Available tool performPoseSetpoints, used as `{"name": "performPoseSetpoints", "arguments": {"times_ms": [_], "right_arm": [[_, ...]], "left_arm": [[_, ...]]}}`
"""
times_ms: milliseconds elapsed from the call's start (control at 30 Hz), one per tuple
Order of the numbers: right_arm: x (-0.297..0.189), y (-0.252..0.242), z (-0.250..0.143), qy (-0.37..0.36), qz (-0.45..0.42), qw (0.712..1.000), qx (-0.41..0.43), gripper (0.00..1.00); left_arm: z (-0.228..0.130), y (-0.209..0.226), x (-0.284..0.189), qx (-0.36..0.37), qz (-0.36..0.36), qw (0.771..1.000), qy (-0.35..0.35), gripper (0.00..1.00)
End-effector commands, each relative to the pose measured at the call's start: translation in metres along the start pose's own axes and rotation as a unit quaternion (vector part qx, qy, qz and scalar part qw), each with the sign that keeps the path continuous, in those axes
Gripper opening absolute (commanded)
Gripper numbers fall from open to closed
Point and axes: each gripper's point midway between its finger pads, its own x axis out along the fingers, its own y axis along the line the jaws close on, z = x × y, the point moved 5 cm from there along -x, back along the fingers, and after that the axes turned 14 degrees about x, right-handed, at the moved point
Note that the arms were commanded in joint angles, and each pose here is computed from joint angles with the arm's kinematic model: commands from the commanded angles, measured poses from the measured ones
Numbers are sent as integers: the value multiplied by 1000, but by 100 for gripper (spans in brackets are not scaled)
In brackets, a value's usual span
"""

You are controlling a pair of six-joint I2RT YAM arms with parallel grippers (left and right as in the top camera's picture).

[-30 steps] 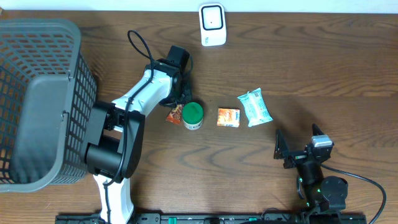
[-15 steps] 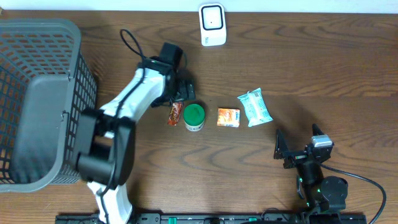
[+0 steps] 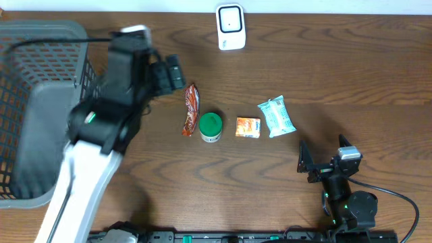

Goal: Scan the item barcode

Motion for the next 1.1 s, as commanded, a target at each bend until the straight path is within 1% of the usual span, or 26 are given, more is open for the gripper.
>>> {"name": "performPoseSetpoints", "arguments": {"times_ms": [0,133,267,367,500,600,700,767,867,1067], "right_arm": [[0,0,-1,0,1,1000,-5,99],[0,0,-1,0,1,1000,-5,99],[0,0,-1,0,1,1000,-5,99],[0,0,-1,0,1,1000,-5,99],[0,0,-1,0,1,1000,-5,99],[0,-2,7,-22,-13,1000,-6,99],[-1,12,19,-45,39,996,72,99],[-3,23,23,-48,80,993,74,99],[-5,27,27,-38,89,992,78,99],[-6,31,45,24,49,994,100,99]], "left_arm": [[20,25,-46,-2,69,995,-78,98],[27,39,-88,-20,91,987,-134,98],[31,45,-114,-33,93,980,-172,98],[33,49,-125,-40,103,976,-189,98],[33,58,-133,-48,135,970,-198,98],[32,61,-136,-28,148,968,-199,98],[32,63,-141,4,157,967,-199,98],[32,68,-147,-3,176,962,-206,98],[31,75,-158,-13,198,956,-217,98],[29,79,-174,-21,196,952,-235,98]]}}
